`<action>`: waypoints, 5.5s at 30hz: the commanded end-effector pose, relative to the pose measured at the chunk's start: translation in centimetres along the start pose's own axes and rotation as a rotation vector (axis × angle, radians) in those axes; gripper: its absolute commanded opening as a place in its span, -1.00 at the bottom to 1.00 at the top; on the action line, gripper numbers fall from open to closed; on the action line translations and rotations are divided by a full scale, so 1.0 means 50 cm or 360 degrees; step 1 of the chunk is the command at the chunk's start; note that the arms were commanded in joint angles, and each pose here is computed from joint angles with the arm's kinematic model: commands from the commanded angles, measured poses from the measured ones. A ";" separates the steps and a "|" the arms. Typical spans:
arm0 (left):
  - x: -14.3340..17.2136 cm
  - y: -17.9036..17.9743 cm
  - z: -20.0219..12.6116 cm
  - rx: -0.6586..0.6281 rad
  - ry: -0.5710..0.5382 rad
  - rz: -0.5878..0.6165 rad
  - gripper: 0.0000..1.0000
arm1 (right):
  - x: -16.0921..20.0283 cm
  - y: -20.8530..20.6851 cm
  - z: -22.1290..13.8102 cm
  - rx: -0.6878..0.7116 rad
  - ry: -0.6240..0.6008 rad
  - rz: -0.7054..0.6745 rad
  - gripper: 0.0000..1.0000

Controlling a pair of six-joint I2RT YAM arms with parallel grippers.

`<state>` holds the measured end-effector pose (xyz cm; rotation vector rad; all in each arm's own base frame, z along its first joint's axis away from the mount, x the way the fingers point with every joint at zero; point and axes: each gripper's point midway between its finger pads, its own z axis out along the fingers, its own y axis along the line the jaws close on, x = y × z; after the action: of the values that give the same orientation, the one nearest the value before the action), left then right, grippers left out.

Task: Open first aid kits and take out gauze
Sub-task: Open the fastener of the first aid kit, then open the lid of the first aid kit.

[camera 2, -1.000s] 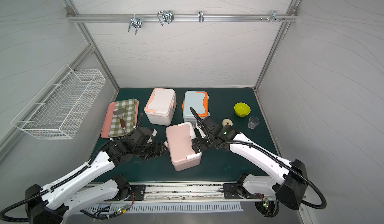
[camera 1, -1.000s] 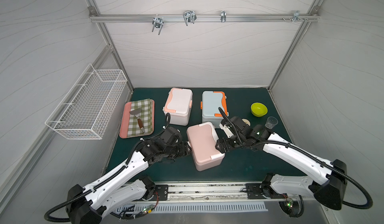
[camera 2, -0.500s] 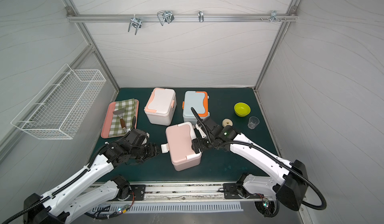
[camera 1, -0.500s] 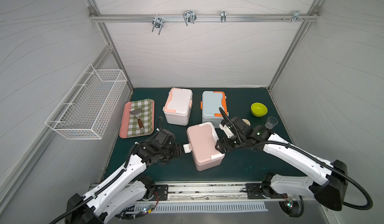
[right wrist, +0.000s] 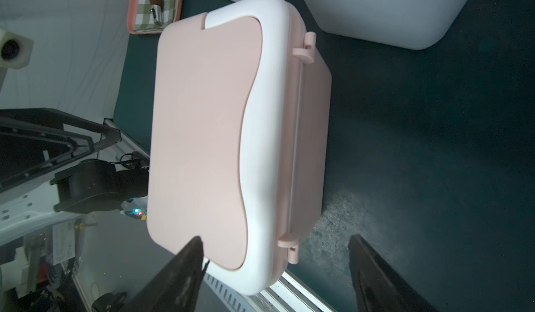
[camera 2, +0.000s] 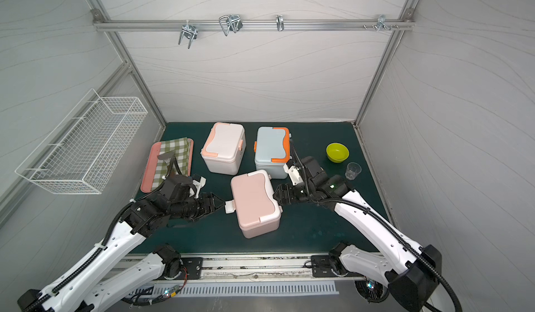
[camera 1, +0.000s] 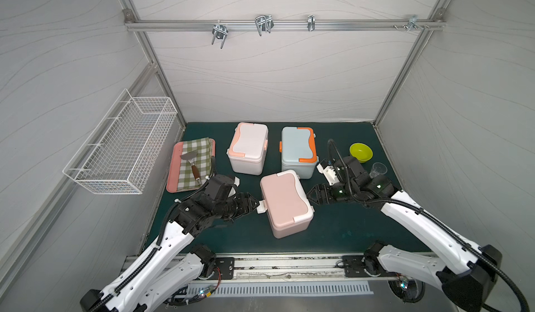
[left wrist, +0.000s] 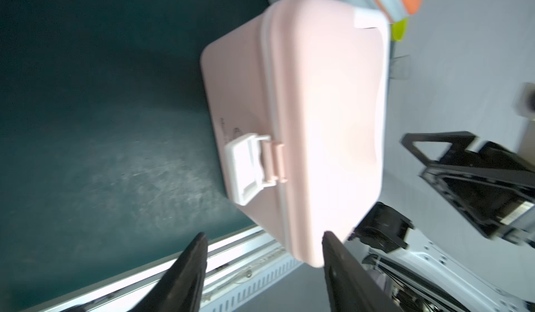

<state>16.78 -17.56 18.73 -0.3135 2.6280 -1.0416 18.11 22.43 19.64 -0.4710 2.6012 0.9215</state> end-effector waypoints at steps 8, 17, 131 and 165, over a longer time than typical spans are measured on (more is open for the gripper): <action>-0.021 -0.072 0.070 0.0266 0.0121 -0.0056 0.27 | 0.010 0.042 0.035 -0.0326 0.0118 0.0041 0.14; -0.036 -0.079 0.118 0.0289 0.0172 -0.0064 0.28 | 0.027 0.047 0.059 -0.0397 0.0216 0.0053 0.15; -0.064 -0.247 0.060 0.0160 -0.0062 0.0517 0.97 | -0.072 0.176 -0.231 -0.0541 -0.0427 -0.0111 0.99; -0.054 -0.126 0.121 -0.0253 0.0022 0.0509 0.63 | 0.010 -0.106 -0.264 0.0660 -0.0405 0.0410 0.98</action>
<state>21.13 -25.00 16.68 0.0402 2.7216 -0.7823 17.42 8.51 23.66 0.1702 2.6223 0.3051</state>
